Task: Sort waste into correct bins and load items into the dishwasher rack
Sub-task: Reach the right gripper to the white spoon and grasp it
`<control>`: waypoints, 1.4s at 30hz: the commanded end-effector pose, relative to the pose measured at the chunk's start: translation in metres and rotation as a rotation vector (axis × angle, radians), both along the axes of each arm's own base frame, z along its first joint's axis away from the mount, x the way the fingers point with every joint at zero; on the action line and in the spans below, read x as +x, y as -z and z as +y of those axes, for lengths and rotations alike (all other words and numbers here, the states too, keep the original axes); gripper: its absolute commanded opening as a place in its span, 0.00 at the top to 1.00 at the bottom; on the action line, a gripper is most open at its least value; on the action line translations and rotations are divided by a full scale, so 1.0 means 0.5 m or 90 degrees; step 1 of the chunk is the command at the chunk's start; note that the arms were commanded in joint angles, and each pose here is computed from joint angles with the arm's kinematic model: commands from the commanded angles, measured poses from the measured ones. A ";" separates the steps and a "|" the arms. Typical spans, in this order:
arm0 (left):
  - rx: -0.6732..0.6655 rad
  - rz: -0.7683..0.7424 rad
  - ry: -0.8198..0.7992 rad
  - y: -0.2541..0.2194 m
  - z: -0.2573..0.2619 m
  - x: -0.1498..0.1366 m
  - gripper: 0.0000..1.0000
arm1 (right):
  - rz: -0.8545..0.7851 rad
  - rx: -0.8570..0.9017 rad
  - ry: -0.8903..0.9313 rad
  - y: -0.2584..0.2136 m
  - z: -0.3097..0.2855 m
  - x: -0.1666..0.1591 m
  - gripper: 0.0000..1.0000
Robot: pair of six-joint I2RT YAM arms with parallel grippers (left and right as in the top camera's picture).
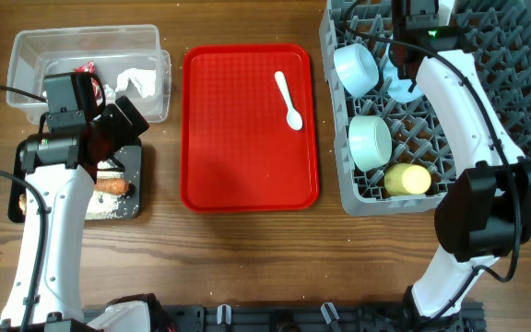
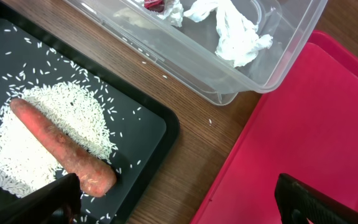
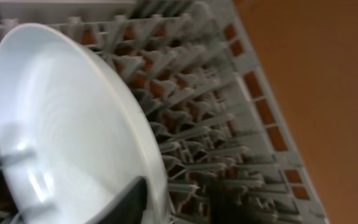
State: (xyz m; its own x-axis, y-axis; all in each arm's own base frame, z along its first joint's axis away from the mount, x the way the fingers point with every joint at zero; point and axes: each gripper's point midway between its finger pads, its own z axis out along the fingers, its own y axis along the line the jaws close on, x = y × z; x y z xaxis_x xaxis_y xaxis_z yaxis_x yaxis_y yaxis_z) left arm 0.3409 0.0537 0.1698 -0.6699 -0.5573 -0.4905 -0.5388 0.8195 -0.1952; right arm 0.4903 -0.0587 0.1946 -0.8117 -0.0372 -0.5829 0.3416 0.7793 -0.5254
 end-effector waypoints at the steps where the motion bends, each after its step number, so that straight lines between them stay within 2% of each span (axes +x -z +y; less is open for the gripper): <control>1: 0.006 -0.026 -0.015 -0.028 0.009 0.005 0.00 | 0.001 0.048 -0.035 0.008 0.032 0.010 0.22; 2: 0.006 -0.026 -0.015 -0.028 0.009 0.005 0.00 | 0.001 0.051 -0.037 0.004 0.034 0.007 0.14; 6: 0.006 -0.026 -0.015 -0.028 0.009 0.005 0.00 | -0.019 0.129 -0.090 -0.053 0.074 -0.011 0.01; 9: 0.006 -0.026 -0.015 -0.028 0.009 0.005 0.00 | -0.059 0.257 -0.169 -0.138 0.141 -0.048 0.00; 14: 0.006 -0.026 -0.015 -0.028 0.009 0.005 0.00 | -0.149 0.478 -0.388 -0.275 0.298 -0.086 0.00; 16: 0.006 -0.026 -0.015 -0.028 0.009 0.005 0.00 | -0.150 0.501 -0.380 -0.269 0.322 -0.081 0.00; 19: 0.006 -0.026 -0.015 -0.028 0.009 0.005 0.00 | -0.106 0.505 -0.405 -0.223 0.384 -0.072 0.00; 24: 0.006 -0.026 -0.015 -0.028 0.009 0.005 0.00 | 0.021 0.445 -0.413 -0.055 0.499 -0.056 0.00; 26: 0.006 -0.026 -0.015 -0.028 0.009 0.005 0.00 | 0.071 0.441 -0.412 0.017 0.528 -0.051 0.07; 29: 0.006 -0.026 -0.015 -0.028 0.009 0.005 0.00 | 0.133 0.436 -0.401 0.117 0.550 -0.045 0.22; 33: 0.006 -0.026 -0.015 -0.028 0.009 0.005 0.00 | 0.189 0.429 -0.384 0.221 0.558 -0.040 0.29; 42: 0.006 -0.026 -0.015 -0.028 0.009 0.005 0.00 | 0.266 0.424 -0.359 0.364 0.561 -0.050 0.41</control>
